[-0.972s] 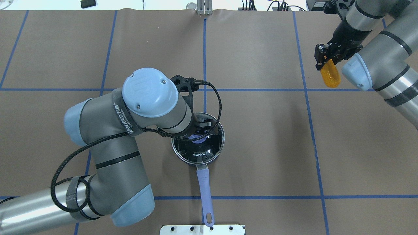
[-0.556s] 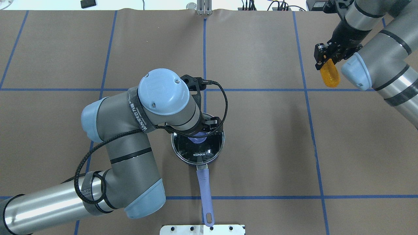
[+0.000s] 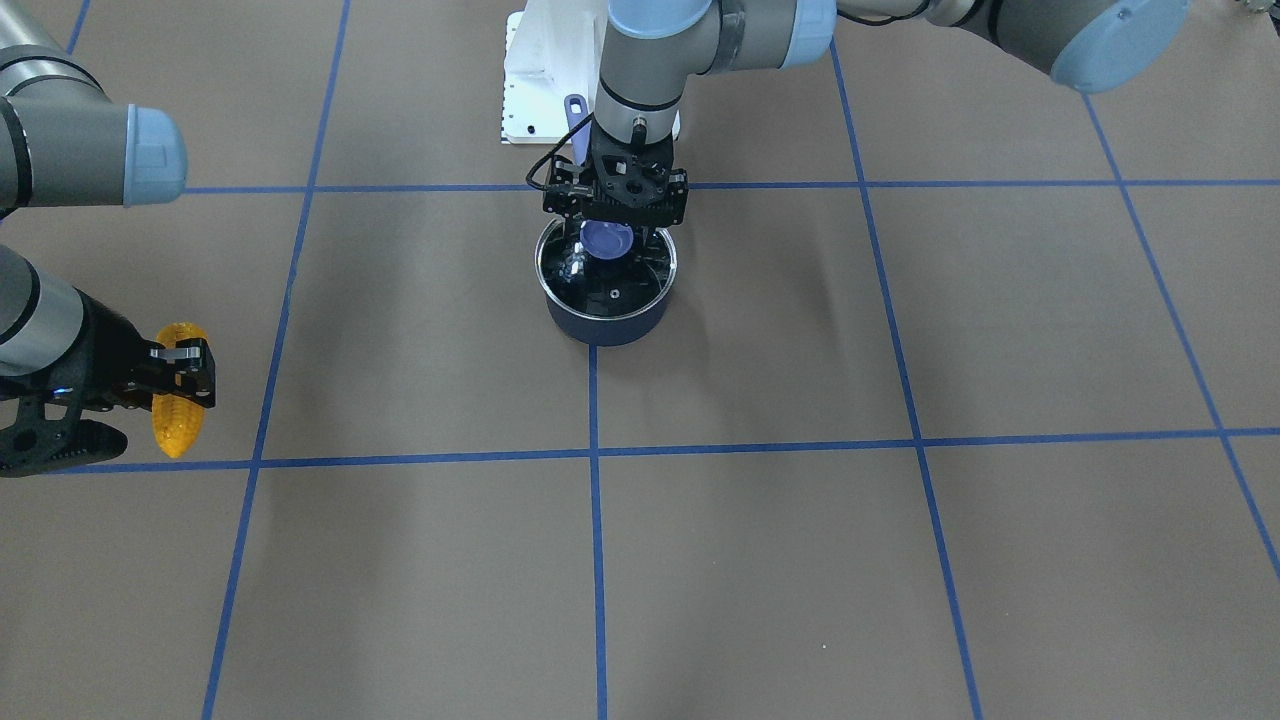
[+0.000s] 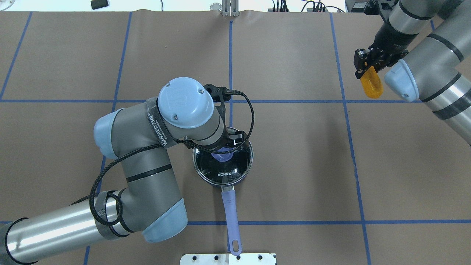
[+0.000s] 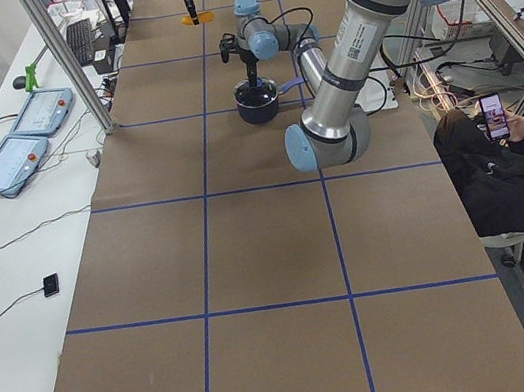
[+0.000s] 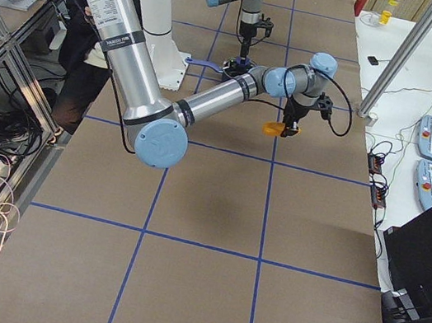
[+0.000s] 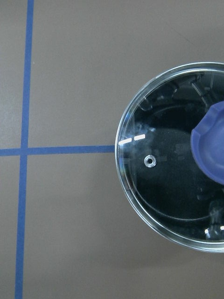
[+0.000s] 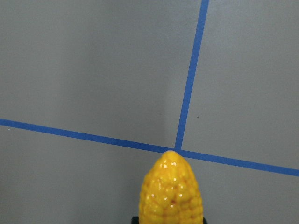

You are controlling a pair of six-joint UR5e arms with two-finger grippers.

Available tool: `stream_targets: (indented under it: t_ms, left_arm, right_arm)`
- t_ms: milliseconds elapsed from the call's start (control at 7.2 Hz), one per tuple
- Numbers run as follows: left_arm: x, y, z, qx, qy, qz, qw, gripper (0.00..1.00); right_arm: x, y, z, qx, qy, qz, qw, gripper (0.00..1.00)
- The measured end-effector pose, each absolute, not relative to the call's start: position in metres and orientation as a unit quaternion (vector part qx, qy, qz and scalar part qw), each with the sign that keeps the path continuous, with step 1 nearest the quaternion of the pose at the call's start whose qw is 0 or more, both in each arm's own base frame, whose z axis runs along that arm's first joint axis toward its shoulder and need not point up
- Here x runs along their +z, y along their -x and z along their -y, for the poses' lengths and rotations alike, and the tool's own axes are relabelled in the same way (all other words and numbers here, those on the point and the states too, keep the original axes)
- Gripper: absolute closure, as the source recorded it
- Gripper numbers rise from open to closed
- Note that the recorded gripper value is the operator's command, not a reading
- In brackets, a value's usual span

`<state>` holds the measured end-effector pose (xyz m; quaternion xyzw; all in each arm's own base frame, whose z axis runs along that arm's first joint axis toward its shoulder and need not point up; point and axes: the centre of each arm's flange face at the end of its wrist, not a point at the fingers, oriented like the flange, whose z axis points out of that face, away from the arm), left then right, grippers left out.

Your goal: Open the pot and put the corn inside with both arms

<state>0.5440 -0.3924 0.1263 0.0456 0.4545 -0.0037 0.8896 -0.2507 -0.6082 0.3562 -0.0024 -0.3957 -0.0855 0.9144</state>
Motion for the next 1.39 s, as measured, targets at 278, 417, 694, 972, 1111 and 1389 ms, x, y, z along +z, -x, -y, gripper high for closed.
stream_targets:
  t_ms: [278, 417, 694, 972, 1111, 1389]
  left_arm:
    - [0.1308, -0.5493, 0.3953, -0.005, -0.046, -0.449, 0.892, 0.10]
    - [0.1313, -0.5509, 0.3963, -0.006, -0.047, -0.447, 0.893, 0.21]
    - [0.1309, -0.5520, 0.3963, -0.005, -0.047, -0.447, 0.893, 0.34]
    - [0.1301, -0.5517, 0.3959, -0.005, -0.048, -0.448, 0.893, 0.40]
    - [0.1304, -0.5516, 0.3958, -0.005, -0.048, -0.448, 0.893, 0.42]
    - [0.1299, -0.5508, 0.3950, -0.004, -0.047, -0.448, 0.893, 0.42]
  right_arm:
    - [0.3561, 0.2508, 0.6082, -0.086, 0.002, 0.396, 0.914, 0.69]
    - [0.3560, 0.2508, 0.6082, -0.086, 0.002, 0.396, 0.914, 0.69]
    - [0.3559, 0.2508, 0.6082, -0.086, 0.001, 0.396, 0.914, 0.69]
    - [0.3558, 0.2508, 0.6083, -0.087, 0.001, 0.396, 0.914, 0.69]
    - [0.3557, 0.2511, 0.6082, -0.087, 0.001, 0.396, 0.914, 0.68]
    - [0.3554, 0.2522, 0.6078, -0.087, 0.001, 0.396, 0.914, 0.68]
